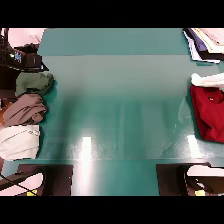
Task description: Fold the shirts.
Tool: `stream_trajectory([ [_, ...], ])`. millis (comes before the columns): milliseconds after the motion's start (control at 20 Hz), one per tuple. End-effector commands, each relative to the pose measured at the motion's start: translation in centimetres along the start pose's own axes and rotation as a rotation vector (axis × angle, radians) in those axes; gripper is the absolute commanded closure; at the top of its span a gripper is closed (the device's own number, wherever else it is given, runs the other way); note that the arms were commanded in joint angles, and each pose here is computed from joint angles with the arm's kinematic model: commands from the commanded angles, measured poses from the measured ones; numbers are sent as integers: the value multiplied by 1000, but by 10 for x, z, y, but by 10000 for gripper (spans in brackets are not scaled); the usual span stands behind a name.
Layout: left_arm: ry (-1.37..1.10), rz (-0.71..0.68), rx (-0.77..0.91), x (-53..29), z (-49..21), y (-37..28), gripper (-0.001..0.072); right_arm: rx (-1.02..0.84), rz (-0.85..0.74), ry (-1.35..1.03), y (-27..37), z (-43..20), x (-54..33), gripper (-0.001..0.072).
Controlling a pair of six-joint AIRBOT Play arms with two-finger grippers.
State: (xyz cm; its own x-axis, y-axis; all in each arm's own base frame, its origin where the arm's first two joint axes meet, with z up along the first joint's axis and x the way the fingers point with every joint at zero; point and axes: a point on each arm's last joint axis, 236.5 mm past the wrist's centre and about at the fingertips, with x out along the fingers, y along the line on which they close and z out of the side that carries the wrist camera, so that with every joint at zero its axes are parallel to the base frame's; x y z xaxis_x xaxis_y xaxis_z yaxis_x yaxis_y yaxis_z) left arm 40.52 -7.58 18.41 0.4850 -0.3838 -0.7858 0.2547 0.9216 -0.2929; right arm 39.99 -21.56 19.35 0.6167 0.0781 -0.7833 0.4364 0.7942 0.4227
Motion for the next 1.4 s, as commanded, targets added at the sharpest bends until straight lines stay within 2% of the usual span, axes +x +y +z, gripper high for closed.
stream_trajectory([
  [0, 0, -1, 7, 0, 0, 0, 684, -20, -20, 29, 6, -17, -22, 700],
  [300, 1, 0, 34, 0, 0, 0, 684, 90, -305, 221, -52, -70, -49, 697],
  [450, 1, -1, 52, 0, 0, 0, 684, 119, -386, 269, -71, -93, -51, 692],
  [500, 0, -1, 52, 0, 0, 0, 683, 129, -404, 295, -77, -102, -50, 659],
  [600, 0, -1, 52, 0, 0, 0, 684, 159, -427, 346, -89, -122, -46, 257],
  [650, 1, -1, 53, 0, 0, 0, 684, 173, -431, 369, -93, -131, -45, 208],
  [900, -7, 1, 52, 0, 2, 0, 683, 227, -402, 377, -98, -146, -47, 211],
  [1100, -17, 3, 51, 0, 4, 0, 683, 155, -158, 220, -31, -117, -39, 213],
  [1150, -22, 4, 51, 0, 5, 1, 683, 121, -106, 186, -10, -112, -40, 233],
  [1250, -37, 7, 51, 0, 9, 1, 683, 45, -29, 127, 29, -106, -43, 368],
  [1300, -42, 8, 51, 0, 10, 1, 683, -1, -3, 100, 48, -105, -44, 504],
  [1350, -45, 9, 51, 0, 11, 2, 683, -47, 16, 83, 65, -106, -44, 676],
])
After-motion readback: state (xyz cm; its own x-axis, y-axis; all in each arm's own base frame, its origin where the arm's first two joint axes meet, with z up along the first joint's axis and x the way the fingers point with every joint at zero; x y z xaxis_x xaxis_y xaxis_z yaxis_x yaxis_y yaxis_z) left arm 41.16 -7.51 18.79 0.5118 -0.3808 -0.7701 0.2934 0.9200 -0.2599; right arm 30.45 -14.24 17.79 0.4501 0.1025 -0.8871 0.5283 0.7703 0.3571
